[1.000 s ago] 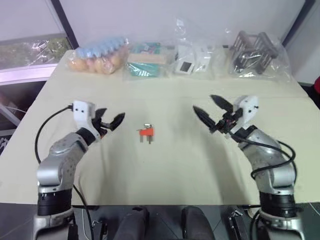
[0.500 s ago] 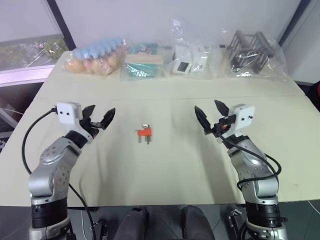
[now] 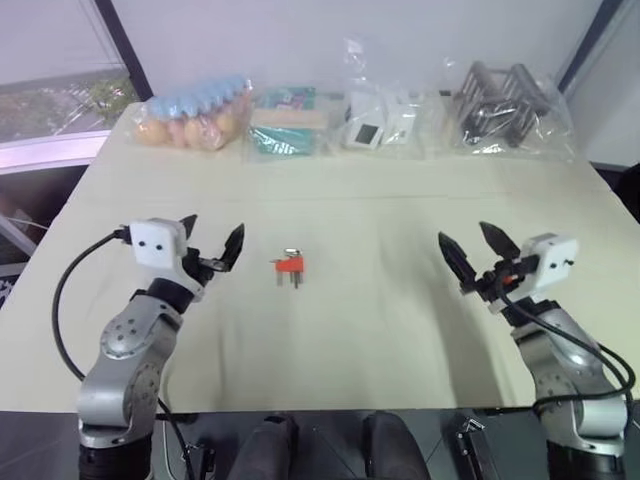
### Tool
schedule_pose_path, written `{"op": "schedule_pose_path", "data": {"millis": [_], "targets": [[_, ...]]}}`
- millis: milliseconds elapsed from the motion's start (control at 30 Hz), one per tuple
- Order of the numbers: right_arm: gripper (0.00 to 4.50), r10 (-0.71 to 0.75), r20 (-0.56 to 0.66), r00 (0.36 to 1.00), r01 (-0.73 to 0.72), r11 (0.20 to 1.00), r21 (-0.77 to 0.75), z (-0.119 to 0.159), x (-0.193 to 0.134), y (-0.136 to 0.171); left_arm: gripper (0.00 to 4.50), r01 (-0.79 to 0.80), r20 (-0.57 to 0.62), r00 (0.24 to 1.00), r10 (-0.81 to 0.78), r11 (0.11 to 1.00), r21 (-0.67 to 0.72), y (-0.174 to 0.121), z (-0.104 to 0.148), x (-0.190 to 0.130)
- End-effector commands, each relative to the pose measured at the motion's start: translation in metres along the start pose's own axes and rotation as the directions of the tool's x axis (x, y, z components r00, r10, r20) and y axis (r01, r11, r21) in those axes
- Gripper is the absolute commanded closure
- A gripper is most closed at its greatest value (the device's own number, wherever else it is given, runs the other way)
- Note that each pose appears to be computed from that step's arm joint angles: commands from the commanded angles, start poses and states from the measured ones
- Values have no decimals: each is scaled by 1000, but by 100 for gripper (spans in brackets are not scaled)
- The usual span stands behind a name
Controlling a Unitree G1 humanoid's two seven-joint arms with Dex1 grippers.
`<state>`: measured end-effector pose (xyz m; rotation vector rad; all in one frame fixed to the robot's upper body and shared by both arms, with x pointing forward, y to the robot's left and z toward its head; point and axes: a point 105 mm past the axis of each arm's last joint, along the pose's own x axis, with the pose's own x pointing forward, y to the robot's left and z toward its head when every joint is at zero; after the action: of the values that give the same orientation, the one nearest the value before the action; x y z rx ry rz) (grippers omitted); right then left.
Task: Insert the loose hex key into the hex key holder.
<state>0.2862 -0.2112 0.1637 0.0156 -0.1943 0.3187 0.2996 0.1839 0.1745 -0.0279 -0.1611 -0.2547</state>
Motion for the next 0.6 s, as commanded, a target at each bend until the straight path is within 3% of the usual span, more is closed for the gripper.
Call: {"op": "schedule_pose_path", "data": {"millis": [33, 600], "targets": [[41, 33, 50, 998, -30, 998, -49, 15, 7, 11, 5, -26, 62, 998, 28, 999, -30, 14, 11, 2], [41, 84, 67, 994, -81, 995, -52, 9, 20, 43, 5, 26, 59, 998, -20, 995, -95, 10, 2, 15]]}}
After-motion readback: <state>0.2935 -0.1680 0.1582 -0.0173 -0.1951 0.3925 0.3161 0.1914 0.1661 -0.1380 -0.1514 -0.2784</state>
